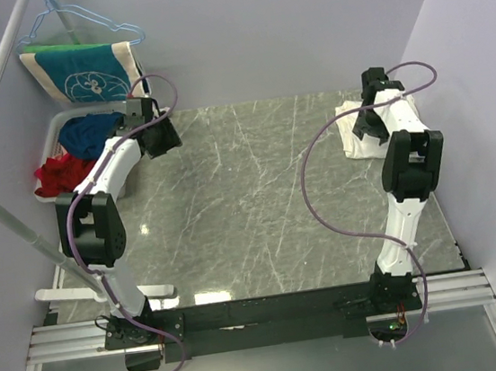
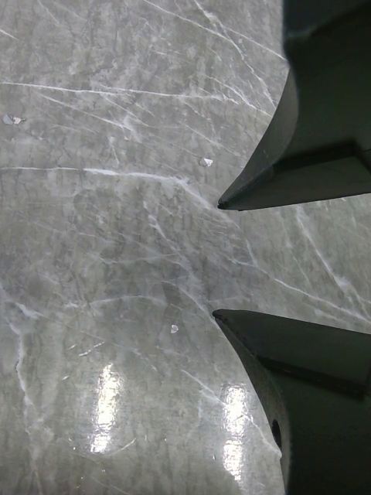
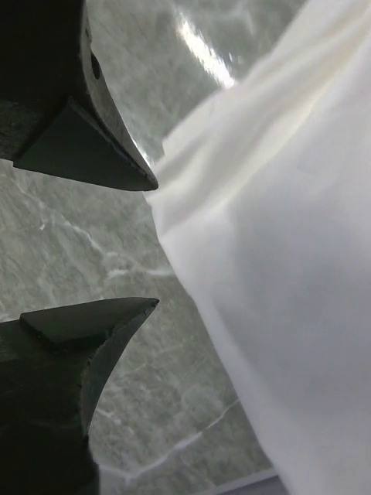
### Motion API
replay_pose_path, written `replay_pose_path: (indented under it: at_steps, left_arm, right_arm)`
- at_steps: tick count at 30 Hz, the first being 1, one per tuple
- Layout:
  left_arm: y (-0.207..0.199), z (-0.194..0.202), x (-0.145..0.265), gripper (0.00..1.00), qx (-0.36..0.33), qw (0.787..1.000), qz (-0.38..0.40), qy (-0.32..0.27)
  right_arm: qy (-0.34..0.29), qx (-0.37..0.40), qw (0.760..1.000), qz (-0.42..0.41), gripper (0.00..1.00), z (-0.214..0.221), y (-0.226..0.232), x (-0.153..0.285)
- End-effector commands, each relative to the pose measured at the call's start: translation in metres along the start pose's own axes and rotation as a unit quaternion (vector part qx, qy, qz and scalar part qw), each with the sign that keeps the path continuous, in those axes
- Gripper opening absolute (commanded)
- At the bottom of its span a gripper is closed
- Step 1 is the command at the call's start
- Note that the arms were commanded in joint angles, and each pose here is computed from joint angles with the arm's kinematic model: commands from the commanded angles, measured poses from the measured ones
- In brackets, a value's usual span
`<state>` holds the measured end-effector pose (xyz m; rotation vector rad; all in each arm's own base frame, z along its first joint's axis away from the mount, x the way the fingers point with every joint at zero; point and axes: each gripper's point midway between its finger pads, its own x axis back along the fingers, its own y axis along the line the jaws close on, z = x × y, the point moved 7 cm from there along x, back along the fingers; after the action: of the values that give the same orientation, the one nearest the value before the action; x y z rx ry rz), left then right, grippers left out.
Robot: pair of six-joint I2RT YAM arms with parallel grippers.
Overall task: Fold and stack the t-shirts
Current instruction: Neatly place the folded tshirt to the corner, then reset both grippers
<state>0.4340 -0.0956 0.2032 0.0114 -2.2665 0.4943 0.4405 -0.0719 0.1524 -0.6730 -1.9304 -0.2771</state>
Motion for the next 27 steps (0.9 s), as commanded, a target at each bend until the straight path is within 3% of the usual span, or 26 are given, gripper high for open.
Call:
replay_pose_path:
  at_steps: [1, 5, 16, 27]
  left_arm:
    - [-0.008, -0.013, 0.021, 0.6, -0.007, 0.999, 0.03, -0.033]
    - [-0.009, -0.01, 0.02, 0.6, -0.007, 0.999, 0.034, -0.03]
    - [-0.008, -0.01, 0.014, 0.6, -0.008, 0.999, 0.03, -0.022]
    - [-0.01, -0.011, 0.009, 0.6, -0.002, 0.999, 0.035, -0.017]
  right_arm:
    - [0.015, -0.02, 0.997, 0.077, 0.69, 0.008, -0.03, -0.016]
    - [0.017, -0.04, 0.995, 0.087, 0.81, 0.007, -0.049, -0.025]
    - [0.034, -0.068, 0.994, 0.076, 0.82, -0.004, -0.066, -0.051]
    - [0.061, -0.073, 0.995, 0.03, 0.82, -0.023, -0.048, -0.076]
